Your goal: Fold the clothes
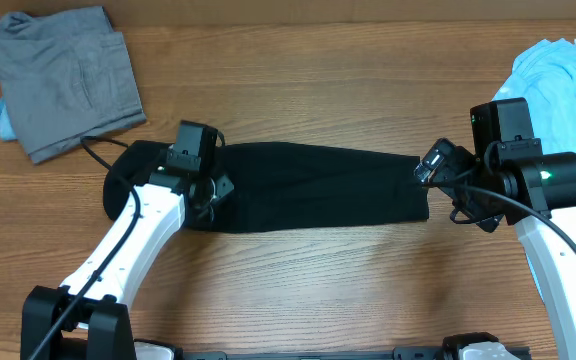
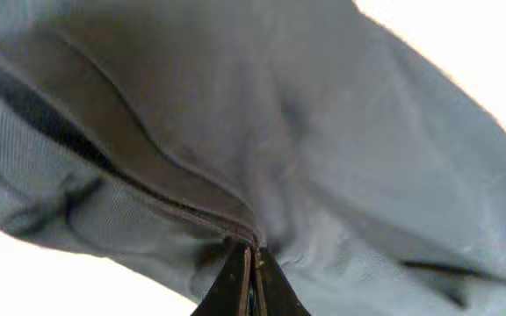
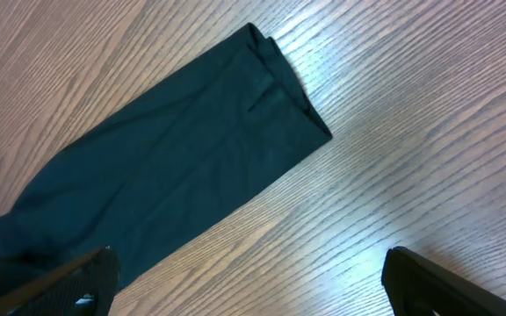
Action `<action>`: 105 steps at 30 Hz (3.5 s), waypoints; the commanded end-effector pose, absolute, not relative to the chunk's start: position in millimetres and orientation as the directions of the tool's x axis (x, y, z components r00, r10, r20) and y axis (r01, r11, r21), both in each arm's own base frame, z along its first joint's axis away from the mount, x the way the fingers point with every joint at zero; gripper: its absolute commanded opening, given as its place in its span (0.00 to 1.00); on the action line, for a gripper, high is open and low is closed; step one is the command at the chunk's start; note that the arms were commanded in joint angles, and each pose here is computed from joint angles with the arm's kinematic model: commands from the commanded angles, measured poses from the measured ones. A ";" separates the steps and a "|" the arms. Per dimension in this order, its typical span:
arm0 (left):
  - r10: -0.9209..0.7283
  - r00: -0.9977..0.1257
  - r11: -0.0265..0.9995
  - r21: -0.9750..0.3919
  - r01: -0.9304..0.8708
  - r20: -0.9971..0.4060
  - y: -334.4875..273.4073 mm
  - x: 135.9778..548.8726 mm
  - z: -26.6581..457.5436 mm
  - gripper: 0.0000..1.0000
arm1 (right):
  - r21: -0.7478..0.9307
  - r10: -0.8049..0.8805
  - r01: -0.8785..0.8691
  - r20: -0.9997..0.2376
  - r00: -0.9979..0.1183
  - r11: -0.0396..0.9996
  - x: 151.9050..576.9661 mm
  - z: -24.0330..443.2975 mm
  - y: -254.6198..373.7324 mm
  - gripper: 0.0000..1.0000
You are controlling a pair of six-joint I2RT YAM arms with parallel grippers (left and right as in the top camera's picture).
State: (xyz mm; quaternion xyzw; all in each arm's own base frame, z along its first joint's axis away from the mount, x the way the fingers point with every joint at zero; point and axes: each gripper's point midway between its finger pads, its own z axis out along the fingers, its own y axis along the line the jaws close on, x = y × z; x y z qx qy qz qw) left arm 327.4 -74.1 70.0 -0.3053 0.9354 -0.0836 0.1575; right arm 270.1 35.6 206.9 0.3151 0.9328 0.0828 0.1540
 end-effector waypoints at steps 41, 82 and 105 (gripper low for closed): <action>-0.491 -0.865 0.871 -0.094 -0.483 -0.108 -74.7 333.5 37.3 0.42 | 0.140 0.602 0.587 -0.125 -0.789 0.798 289.7 158.1 38.3 1.00; -0.392 -0.887 0.920 -0.134 -0.369 -0.243 -44.7 352.4 131.9 0.78 | 0.241 0.488 0.449 -0.141 -0.861 0.861 312.7 155.9 58.4 0.81; -0.428 -0.896 0.899 0.161 -0.408 0.120 -9.6 312.8 -6.6 0.06 | 0.026 0.453 0.453 0.024 -0.891 0.891 340.4 3.5 48.0 0.04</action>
